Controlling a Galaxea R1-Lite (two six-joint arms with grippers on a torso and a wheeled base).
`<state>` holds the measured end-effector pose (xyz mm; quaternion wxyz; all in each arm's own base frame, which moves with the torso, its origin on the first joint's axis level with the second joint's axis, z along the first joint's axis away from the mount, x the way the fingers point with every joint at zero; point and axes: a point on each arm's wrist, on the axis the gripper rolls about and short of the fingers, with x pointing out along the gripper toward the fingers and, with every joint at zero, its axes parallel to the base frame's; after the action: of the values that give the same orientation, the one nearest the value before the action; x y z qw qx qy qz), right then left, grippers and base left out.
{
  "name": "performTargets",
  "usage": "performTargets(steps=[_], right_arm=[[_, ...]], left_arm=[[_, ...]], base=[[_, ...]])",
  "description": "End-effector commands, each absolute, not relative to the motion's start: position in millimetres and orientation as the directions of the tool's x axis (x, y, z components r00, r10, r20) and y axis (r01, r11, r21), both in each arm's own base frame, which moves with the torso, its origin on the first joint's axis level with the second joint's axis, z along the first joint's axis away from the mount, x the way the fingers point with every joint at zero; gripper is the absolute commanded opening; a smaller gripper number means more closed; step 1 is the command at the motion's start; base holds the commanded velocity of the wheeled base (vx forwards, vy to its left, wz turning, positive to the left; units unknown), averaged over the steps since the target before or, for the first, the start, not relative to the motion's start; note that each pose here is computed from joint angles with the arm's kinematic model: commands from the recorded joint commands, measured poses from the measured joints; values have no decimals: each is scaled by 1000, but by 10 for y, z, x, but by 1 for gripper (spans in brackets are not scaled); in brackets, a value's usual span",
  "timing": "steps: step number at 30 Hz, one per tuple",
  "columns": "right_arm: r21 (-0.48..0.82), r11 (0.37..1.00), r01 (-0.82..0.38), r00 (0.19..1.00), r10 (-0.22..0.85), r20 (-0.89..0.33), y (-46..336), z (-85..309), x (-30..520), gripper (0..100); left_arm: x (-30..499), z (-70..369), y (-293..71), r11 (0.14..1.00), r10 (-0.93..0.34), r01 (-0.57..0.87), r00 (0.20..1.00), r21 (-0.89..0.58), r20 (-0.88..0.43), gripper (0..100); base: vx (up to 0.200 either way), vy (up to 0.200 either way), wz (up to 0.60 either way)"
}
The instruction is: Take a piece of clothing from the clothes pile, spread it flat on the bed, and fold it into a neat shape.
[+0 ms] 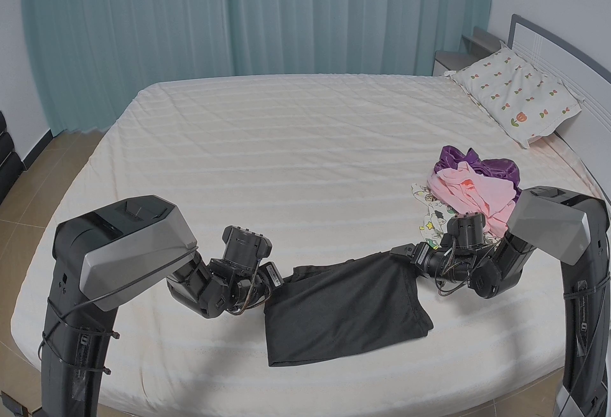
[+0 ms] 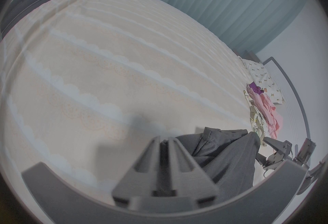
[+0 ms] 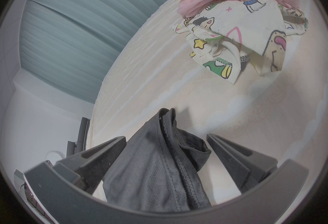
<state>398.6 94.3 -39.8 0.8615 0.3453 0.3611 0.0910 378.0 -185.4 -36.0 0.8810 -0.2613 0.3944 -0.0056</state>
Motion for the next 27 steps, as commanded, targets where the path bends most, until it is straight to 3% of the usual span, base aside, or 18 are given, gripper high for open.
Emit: performTargets(steps=[1, 19, 23, 27], right_arm=[[660, 745, 93, 722, 407, -560, 944, -404, 3985, 100], [661, 747, 73, 738, 405, -540, 918, -286, 3956, 100], [624, 780, 43, 731, 401, -552, 879, -214, 3836, 100], [555, 832, -19, 674, 420, -607, 921, -225, 3587, 100]], left_arm=[[3778, -397, -1858, 864, -212, -202, 685, -461, -697, 0], [3911, -354, -1737, 802, -129, -309, 746, -511, -653, 0], [3936, -375, -1734, 801, -101, -323, 756, -504, -646, 0], [3950, -407, -1742, 800, -83, -332, 763, -499, -641, 0]], base=[[0, 0, 0], [0, 0, 0], [0, 0, 0], [0, 0, 0]])
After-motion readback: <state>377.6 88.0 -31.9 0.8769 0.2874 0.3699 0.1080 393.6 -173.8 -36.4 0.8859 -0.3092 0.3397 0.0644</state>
